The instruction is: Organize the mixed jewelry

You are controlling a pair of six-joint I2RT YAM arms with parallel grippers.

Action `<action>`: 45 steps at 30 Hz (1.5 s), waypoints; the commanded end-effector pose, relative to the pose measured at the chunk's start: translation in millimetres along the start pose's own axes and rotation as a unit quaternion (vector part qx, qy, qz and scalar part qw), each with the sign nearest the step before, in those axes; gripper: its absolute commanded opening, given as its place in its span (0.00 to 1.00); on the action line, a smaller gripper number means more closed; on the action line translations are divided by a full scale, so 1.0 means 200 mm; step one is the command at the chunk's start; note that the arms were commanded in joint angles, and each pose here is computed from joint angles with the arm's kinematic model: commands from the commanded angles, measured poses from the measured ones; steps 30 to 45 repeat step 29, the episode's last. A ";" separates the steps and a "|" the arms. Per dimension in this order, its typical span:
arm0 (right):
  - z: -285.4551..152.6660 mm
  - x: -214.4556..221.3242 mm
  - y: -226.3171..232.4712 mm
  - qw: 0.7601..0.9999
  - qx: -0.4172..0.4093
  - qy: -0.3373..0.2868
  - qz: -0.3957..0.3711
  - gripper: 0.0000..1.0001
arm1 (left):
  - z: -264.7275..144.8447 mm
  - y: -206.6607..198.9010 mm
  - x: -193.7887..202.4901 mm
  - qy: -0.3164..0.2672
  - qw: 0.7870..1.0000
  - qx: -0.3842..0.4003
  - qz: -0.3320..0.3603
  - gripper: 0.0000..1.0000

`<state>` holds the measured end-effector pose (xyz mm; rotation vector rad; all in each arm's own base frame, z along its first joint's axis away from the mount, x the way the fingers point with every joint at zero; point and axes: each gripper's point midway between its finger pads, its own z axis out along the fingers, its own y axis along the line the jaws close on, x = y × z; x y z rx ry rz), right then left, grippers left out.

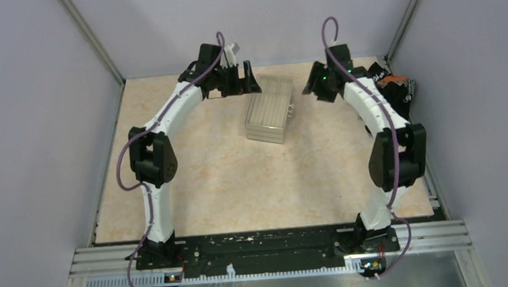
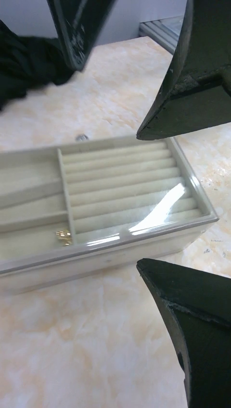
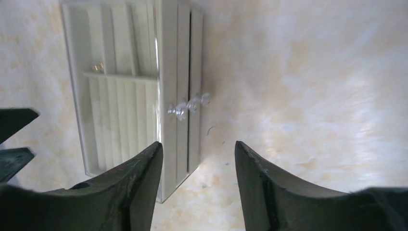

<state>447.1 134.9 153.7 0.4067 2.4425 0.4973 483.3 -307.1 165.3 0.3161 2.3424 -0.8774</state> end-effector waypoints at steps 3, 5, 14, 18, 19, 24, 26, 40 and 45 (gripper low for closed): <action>-0.80 -0.63 -0.05 0.968 0.102 -0.216 -0.080 0.61 | -0.63 -0.24 -0.55 -0.178 0.981 -0.022 0.078 0.99; -0.96 -0.70 -0.08 0.954 0.141 -0.249 -0.087 0.63 | -0.79 -0.29 -0.61 -0.208 0.974 -0.022 0.086 0.99; -1.38 -0.69 -0.18 0.913 0.176 -0.365 -0.051 0.64 | -1.19 -0.22 -0.55 -0.275 0.946 -0.129 0.110 0.99; -1.40 -0.57 -0.27 0.902 0.173 -0.393 -0.036 0.64 | -1.22 -0.13 -0.37 -0.295 0.939 -0.149 0.095 0.99; -1.40 -0.55 -0.28 0.901 0.173 -0.397 -0.031 0.64 | -1.25 -0.13 -0.35 -0.303 0.937 -0.150 0.090 0.99; -1.43 -0.47 -0.36 0.895 0.182 -0.407 -0.012 0.64 | -1.27 -0.05 -0.26 -0.311 0.932 -0.178 0.061 0.99; -1.44 -0.46 -0.37 0.892 0.185 -0.412 -0.004 0.64 | -1.27 -0.03 -0.25 -0.308 0.932 -0.184 0.055 0.99; -1.43 -0.47 -0.36 0.895 0.184 -0.406 -0.009 0.64 | -1.27 -0.04 -0.26 -0.307 0.933 -0.180 0.056 0.99; -1.43 -0.47 -0.36 0.895 0.184 -0.406 -0.009 0.64 | -1.27 -0.04 -0.26 -0.307 0.933 -0.180 0.056 0.99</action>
